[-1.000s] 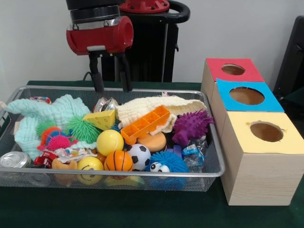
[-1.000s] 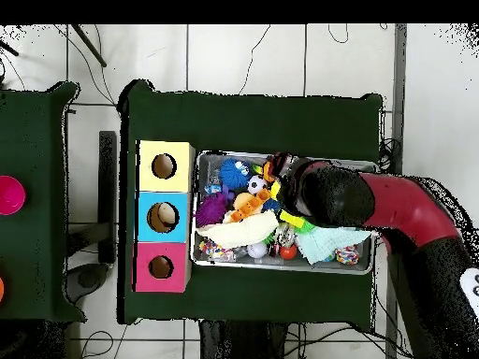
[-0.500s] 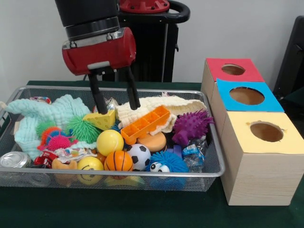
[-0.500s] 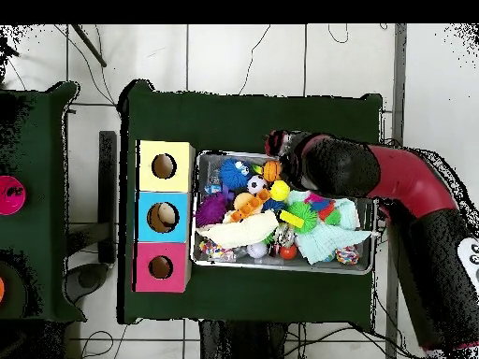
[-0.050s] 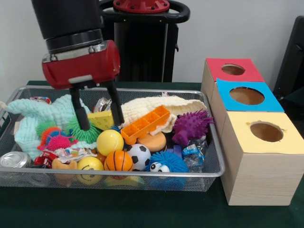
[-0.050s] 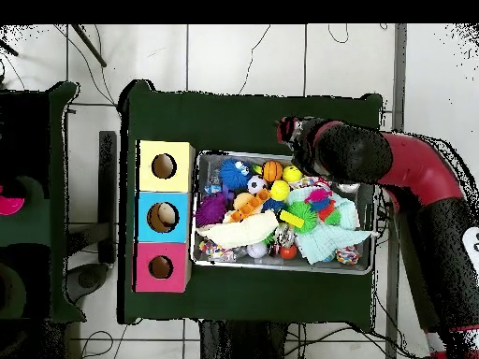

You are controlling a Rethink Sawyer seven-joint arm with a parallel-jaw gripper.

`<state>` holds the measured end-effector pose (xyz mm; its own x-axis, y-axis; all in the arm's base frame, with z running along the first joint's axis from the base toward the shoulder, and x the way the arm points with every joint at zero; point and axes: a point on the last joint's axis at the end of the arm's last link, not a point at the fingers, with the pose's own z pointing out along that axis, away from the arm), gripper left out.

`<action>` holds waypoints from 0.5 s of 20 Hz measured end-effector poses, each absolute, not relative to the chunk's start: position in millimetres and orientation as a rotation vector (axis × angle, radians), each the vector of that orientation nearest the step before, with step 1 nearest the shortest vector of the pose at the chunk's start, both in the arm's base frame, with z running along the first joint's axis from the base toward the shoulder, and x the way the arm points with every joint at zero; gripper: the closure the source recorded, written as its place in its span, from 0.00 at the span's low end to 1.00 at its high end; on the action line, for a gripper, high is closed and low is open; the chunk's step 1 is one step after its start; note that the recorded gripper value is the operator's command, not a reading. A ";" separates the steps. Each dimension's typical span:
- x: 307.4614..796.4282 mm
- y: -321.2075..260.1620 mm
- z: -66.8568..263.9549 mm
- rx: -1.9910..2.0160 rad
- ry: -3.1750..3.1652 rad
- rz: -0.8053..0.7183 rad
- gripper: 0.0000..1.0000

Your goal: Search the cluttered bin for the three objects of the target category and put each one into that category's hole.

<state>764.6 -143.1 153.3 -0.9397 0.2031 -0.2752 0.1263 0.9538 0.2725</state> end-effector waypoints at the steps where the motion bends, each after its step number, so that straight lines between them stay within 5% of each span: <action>1: 765.0 -145.8 152.6 0.237 2.806 0.359 0.00; 10: 762.1 -193.8 140.0 0.159 2.849 0.318 0.00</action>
